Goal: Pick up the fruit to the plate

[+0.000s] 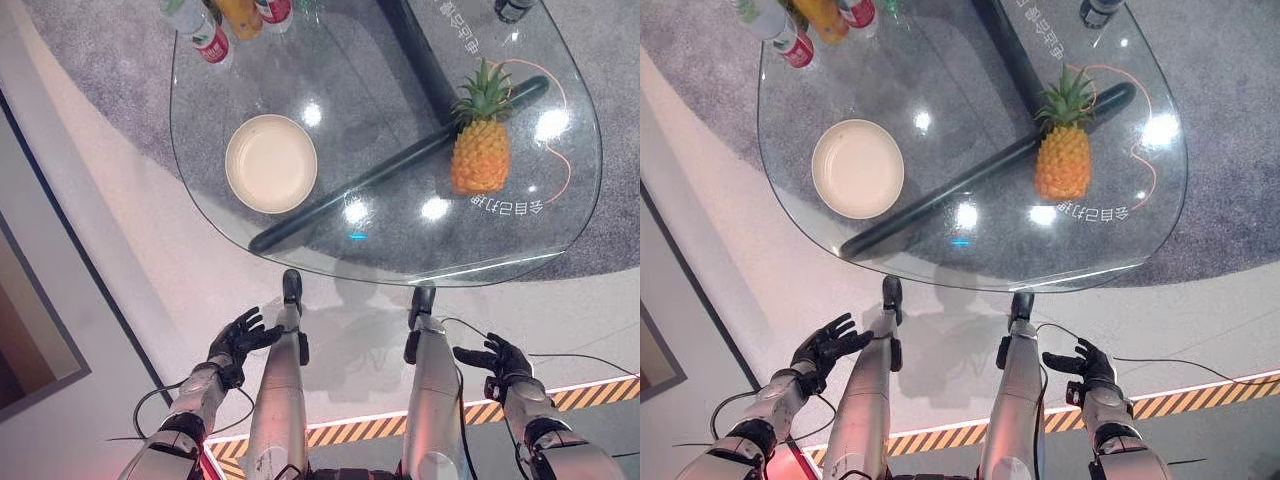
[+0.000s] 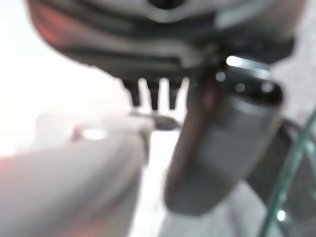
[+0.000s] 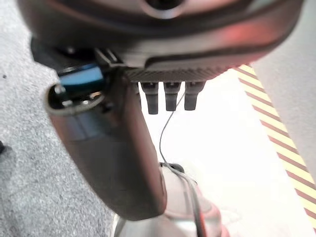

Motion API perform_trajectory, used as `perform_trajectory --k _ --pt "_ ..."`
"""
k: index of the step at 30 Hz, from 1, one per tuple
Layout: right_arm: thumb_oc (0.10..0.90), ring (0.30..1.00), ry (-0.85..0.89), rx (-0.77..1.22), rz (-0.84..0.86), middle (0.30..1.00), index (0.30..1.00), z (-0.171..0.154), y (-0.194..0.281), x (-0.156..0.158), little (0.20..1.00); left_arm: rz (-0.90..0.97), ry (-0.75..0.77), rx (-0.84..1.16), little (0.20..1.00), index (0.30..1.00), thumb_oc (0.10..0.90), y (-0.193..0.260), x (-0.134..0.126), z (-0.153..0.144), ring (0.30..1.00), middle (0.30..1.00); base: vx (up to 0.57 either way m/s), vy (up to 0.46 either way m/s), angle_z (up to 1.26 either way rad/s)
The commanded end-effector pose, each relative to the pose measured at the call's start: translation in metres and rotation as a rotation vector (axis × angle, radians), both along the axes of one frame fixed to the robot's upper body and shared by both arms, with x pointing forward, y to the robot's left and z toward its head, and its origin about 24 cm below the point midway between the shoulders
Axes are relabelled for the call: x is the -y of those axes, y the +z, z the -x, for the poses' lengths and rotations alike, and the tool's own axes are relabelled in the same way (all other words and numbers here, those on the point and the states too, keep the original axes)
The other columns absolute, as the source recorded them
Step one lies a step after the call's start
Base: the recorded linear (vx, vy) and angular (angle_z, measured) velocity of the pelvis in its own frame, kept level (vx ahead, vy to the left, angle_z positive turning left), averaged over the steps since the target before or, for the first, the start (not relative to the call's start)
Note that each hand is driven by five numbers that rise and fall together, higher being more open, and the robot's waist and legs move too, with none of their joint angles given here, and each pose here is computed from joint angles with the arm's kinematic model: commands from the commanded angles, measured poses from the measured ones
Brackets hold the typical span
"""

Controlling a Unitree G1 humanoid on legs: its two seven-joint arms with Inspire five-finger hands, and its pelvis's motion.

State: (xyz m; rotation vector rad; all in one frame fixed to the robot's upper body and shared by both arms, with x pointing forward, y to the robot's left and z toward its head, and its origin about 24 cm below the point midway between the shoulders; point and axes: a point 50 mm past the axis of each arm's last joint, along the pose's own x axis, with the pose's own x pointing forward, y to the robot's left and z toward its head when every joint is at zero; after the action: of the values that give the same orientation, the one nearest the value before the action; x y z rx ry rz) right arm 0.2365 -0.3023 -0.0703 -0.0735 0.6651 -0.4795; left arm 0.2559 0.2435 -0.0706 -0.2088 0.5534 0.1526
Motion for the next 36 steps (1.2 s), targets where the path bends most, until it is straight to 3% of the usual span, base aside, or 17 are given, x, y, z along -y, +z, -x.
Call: perform_trajectory --k 1,26,36 --pt "0.8 0.9 -0.11 0.022 0.016 0.9 0.9 0.02 -0.004 0.014 0.9 -0.093 0.167 0.011 0.9 0.9 0.8 0.004 -0.042 0.016 0.9 0.9 -0.03 -0.012 -0.04" --pt "0.8 0.9 -0.153 0.197 0.072 0.9 0.9 -0.009 0.03 0.029 0.9 -0.144 0.228 0.06 0.9 0.9 0.8 0.018 -0.053 0.005 0.9 0.9 0.0 -0.001 0.0" --pt "0.8 0.9 -0.436 0.281 0.207 0.9 0.9 0.0 0.07 0.084 0.9 -0.166 0.213 0.057 0.9 0.9 0.8 0.023 -0.063 0.006 0.9 0.9 0.0 -0.004 0.0"
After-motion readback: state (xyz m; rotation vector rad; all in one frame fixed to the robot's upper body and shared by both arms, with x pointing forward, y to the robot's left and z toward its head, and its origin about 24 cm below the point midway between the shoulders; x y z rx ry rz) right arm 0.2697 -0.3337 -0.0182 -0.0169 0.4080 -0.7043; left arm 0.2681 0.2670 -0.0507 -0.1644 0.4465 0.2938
